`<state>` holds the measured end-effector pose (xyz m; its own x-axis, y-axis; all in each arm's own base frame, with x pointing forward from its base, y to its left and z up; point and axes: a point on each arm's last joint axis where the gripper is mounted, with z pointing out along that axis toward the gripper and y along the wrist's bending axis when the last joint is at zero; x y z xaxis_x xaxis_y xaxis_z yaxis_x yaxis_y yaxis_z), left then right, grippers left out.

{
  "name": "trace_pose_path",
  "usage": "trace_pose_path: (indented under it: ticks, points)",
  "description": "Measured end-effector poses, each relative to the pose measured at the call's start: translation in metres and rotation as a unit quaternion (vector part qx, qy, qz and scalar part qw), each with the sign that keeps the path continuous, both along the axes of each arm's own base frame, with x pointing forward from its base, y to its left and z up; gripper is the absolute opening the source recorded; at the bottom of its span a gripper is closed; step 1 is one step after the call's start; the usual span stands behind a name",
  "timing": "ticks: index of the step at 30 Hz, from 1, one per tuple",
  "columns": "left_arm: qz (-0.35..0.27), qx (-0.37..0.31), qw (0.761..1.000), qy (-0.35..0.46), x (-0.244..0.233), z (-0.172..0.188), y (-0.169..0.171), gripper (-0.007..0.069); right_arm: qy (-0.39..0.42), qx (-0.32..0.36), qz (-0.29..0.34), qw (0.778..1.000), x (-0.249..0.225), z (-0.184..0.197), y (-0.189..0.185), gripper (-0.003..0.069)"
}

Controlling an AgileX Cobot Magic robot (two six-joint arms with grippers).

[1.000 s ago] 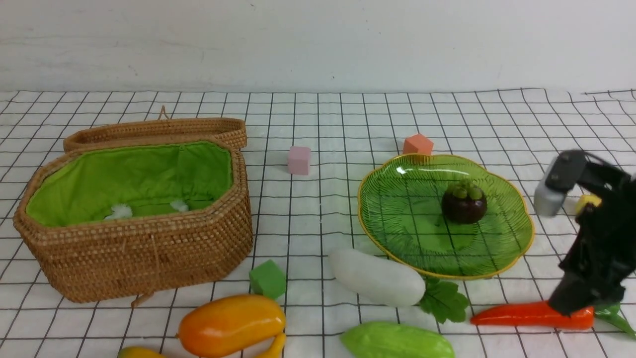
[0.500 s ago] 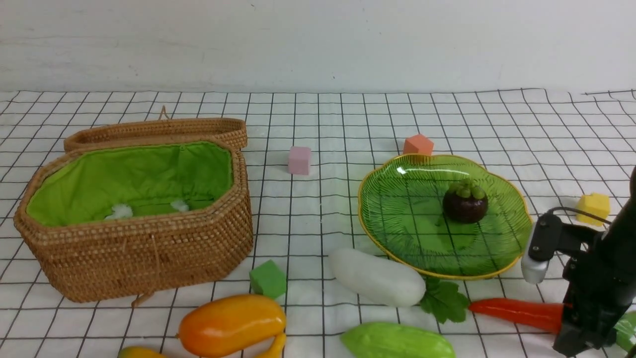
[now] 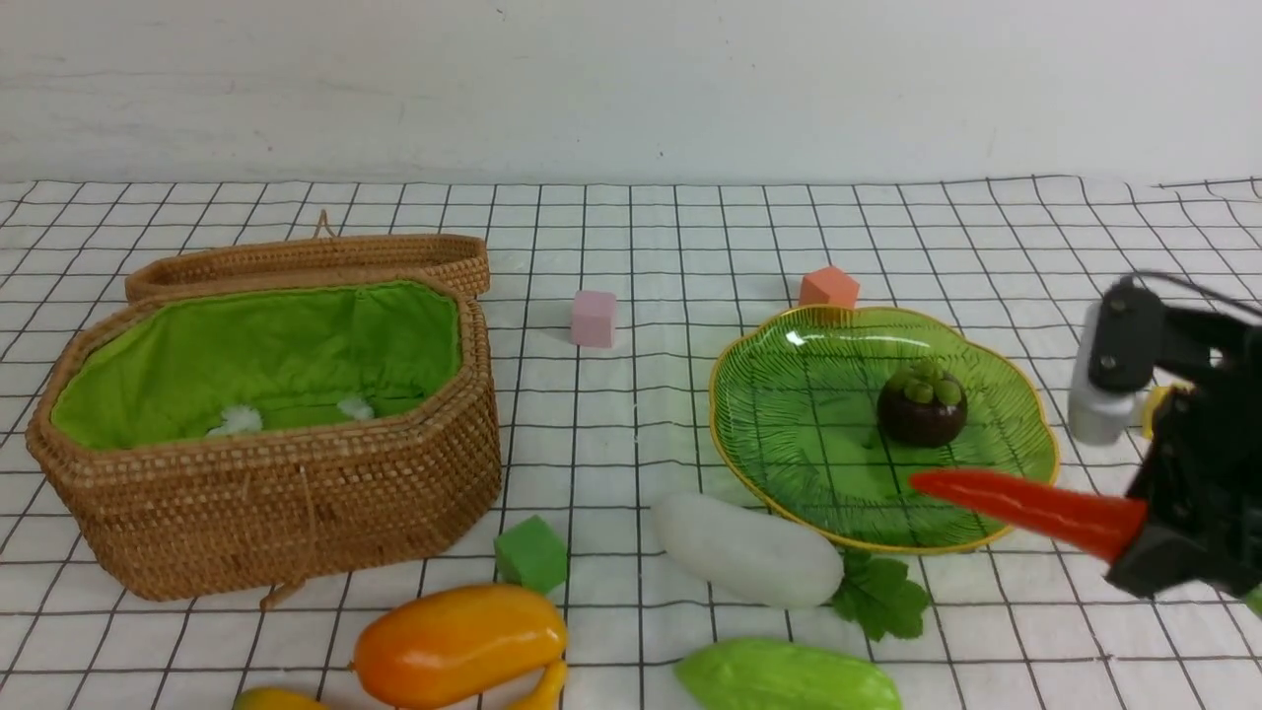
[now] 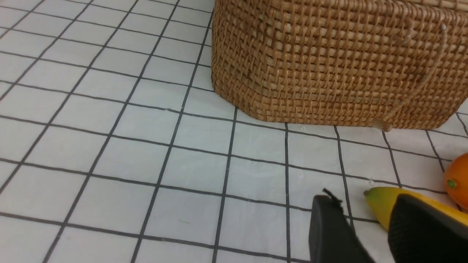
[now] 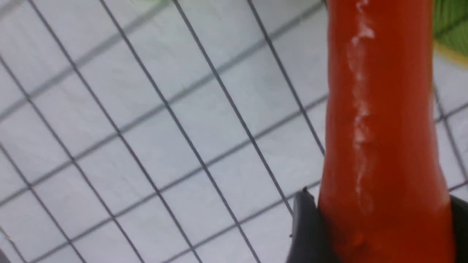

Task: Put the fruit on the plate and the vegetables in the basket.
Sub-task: Use the right arm to grab a carrot and put it into the left basket, then take a chayote with your right arm and place it on the basket on the left.

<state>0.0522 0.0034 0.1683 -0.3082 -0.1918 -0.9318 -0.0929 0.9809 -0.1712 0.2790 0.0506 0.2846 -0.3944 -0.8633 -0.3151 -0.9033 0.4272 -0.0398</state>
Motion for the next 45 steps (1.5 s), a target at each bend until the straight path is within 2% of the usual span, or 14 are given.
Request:
trace_pose_path:
  ticks: [5, 6, 8, 9, 10, 11, 16, 20, 27, 31, 35, 40, 42, 45]
  points:
    - [0.000, 0.000, 1.000, 0.000, 0.000, 0.000, 0.000, 0.0239, -0.064, 0.074, 0.058, 0.994, -0.001, 0.066, 0.100, 0.0400]
    - [0.000, 0.000, 1.000, 0.000, 0.000, 0.000, 0.000, 0.0239, -0.069, 0.078, 0.060, 0.993, -0.002, 0.070, 0.103, 0.0400]
    - [0.000, 0.000, 1.000, 0.000, 0.000, 0.000, 0.000, 0.0239, -0.108, 0.123, 0.085, 0.983, 0.007, 0.090, 0.155, 0.0400]
    - [0.000, 0.000, 1.000, 0.000, 0.000, 0.000, 0.000, 0.0239, -0.111, 0.127, 0.083, 0.982, 0.009, 0.092, 0.157, 0.0400]
    - [0.000, 0.000, 1.000, 0.000, 0.000, 0.000, 0.000, 0.0239, -0.134, 0.167, 0.093, 0.972, 0.018, 0.099, 0.194, 0.0400]
    - [0.000, 0.000, 1.000, 0.000, 0.000, 0.000, 0.000, 0.0239, -0.136, 0.171, 0.094, 0.971, 0.020, 0.099, 0.197, 0.0400]
    - [0.000, 0.000, 1.000, 0.000, 0.000, 0.000, 0.000, 0.0239, -0.173, 0.268, 0.087, 0.944, 0.062, 0.080, 0.279, 0.0400]
    - [0.000, 0.000, 1.000, 0.000, 0.000, 0.000, 0.000, 0.0239, -0.188, 0.308, 0.060, 0.931, 0.091, 0.050, 0.312, 0.0400]
    - [0.000, 0.000, 1.000, 0.000, 0.000, 0.000, 0.000, 0.0239, -0.173, 0.304, 0.051, 0.935, 0.106, 0.020, 0.325, 0.0419]
    - [0.000, 0.000, 1.000, 0.000, 0.000, 0.000, 0.000, 0.0239, -0.165, 0.297, 0.051, 0.939, 0.105, 0.019, 0.324, 0.0594]
    - [0.000, 0.000, 1.000, 0.000, 0.000, 0.000, 0.000, 0.0239, -0.142, 0.283, 0.054, 0.947, 0.097, 0.028, 0.319, 0.0674]
    - [0.000, 0.000, 1.000, 0.000, 0.000, 0.000, 0.000, 0.0239, -0.114, 0.283, 0.041, 0.951, 0.072, 0.086, 0.279, 0.0633]
    - [0.000, 0.000, 1.000, 0.000, 0.000, 0.000, 0.000, 0.0239, -0.131, 0.287, 0.026, 0.949, 0.057, 0.116, 0.248, 0.0592]
    - [0.000, 0.000, 1.000, 0.000, 0.000, 0.000, 0.000, 0.0239, -0.161, 0.252, 0.017, 0.954, 0.037, 0.129, 0.201, 0.0532]
